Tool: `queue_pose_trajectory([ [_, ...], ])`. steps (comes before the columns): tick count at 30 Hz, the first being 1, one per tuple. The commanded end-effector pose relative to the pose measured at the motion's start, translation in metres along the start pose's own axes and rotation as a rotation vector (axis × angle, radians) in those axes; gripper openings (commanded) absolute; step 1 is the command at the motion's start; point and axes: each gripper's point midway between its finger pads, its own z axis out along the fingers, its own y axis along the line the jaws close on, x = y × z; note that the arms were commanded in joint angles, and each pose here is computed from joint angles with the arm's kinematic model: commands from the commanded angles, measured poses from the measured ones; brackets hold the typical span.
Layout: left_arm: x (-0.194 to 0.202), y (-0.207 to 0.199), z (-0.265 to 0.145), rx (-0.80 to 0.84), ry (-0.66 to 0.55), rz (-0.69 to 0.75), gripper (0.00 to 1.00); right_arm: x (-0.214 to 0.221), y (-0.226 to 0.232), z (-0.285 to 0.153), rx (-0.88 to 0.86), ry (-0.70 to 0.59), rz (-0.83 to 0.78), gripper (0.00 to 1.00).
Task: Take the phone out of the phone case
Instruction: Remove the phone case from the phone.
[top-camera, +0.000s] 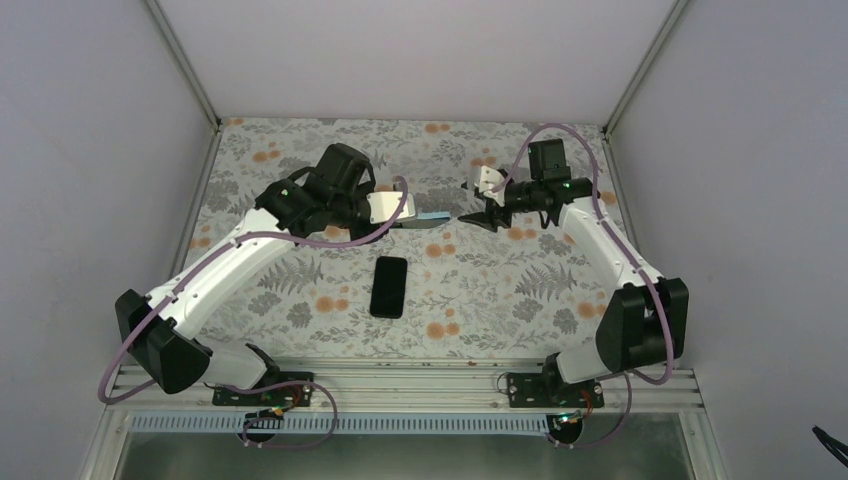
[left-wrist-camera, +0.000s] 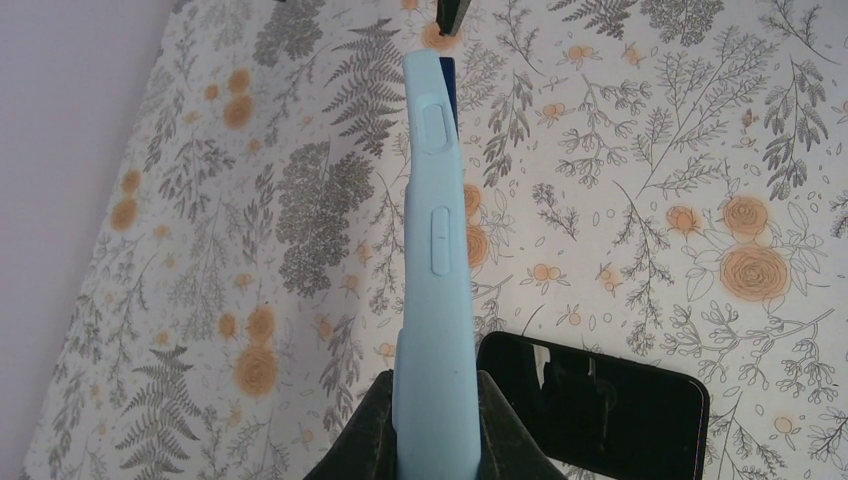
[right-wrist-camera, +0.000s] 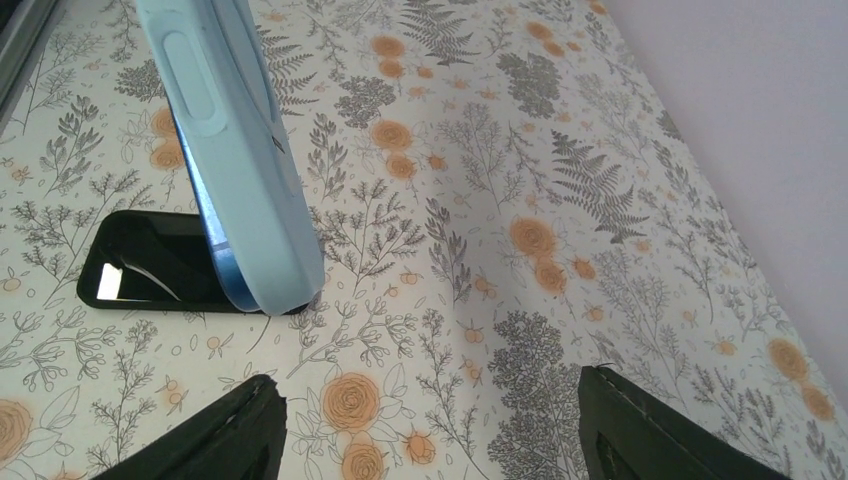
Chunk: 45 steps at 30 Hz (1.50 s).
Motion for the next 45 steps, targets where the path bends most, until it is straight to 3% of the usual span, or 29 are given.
queue_pose_trajectory([
  [1, -0.026, 0.013, -0.008, -0.044, -0.101, 0.028, 0.02, -0.010, 0.000, 0.007, -0.025, -0.036, -0.019, 0.73],
  [45, -0.027, 0.015, -0.003, -0.036, -0.101, 0.022, 0.02, -0.021, 0.005, 0.009, -0.066, -0.075, -0.024, 0.72],
])
